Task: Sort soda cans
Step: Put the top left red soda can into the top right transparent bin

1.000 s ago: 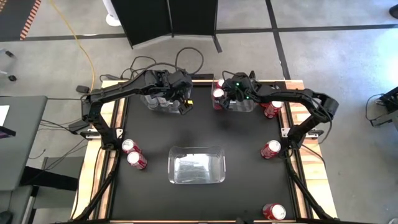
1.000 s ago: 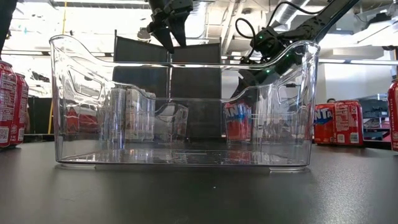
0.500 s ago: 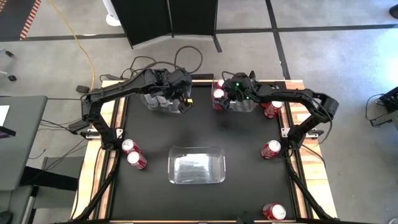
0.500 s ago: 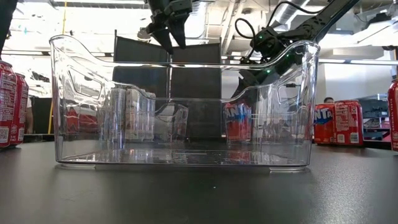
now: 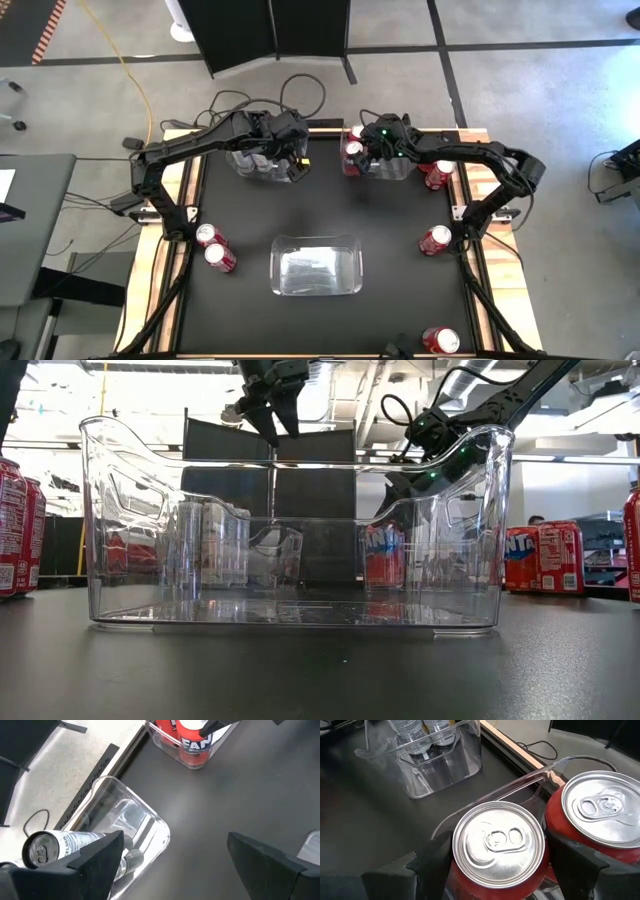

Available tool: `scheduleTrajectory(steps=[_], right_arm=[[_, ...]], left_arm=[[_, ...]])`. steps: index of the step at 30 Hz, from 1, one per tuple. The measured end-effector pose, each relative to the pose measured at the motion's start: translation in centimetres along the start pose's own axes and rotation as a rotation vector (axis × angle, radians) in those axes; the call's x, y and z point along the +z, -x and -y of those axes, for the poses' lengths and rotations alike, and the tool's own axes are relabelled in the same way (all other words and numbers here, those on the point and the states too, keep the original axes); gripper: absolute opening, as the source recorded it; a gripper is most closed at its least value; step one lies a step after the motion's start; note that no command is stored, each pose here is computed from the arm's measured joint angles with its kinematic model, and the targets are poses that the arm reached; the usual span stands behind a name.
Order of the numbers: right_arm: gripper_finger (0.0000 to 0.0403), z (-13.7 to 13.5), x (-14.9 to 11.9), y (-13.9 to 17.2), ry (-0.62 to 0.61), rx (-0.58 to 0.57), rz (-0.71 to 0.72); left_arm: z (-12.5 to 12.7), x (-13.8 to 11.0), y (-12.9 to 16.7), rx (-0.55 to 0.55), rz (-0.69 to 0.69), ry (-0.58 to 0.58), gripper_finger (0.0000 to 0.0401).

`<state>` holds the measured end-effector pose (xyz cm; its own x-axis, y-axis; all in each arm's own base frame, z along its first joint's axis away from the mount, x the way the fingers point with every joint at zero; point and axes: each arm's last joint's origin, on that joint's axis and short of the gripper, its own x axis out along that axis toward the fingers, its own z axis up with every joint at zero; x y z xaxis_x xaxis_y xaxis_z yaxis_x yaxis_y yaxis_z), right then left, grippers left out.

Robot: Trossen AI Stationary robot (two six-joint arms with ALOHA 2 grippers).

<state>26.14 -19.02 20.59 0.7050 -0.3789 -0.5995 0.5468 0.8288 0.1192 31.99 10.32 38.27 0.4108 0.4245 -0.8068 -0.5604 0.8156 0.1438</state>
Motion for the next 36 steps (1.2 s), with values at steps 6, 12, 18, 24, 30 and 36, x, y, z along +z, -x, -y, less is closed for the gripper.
scheduleTrajectory(steps=[6, 12, 18, 24, 30, 36], right_arm=[[0.0312, 0.1, -0.1, 0.1, -0.002, -0.009, -0.012], [0.0312, 0.0, 0.2, 1.5, -0.040, -0.022, -0.011], [0.0312, 0.4, 1.2, 3.2, -0.049, -0.043, 0.054], [0.0312, 0.5, 0.3, 1.6, -0.058, -0.043, -0.008], [0.0314, 0.0, 0.1, 0.6, -0.061, -0.019, -0.006], [0.0368, 0.0, -0.1, 0.7, -0.099, 0.012, -0.034]], left_arm=[[0.0, 0.0, 0.0, -0.001, 0.000, -0.002, 0.0352], [0.0, 0.0, 0.0, -0.001, -0.001, -0.002, 0.0352], [-0.1, 0.0, 0.0, 0.001, 0.002, -0.009, 0.0352], [-0.5, 0.3, -0.2, 0.007, 0.015, -0.018, 0.0352], [-0.5, 0.2, -0.2, 0.007, 0.012, -0.012, 0.0352], [-0.3, 0.0, -0.1, 0.005, -0.002, 0.004, 0.0352]])
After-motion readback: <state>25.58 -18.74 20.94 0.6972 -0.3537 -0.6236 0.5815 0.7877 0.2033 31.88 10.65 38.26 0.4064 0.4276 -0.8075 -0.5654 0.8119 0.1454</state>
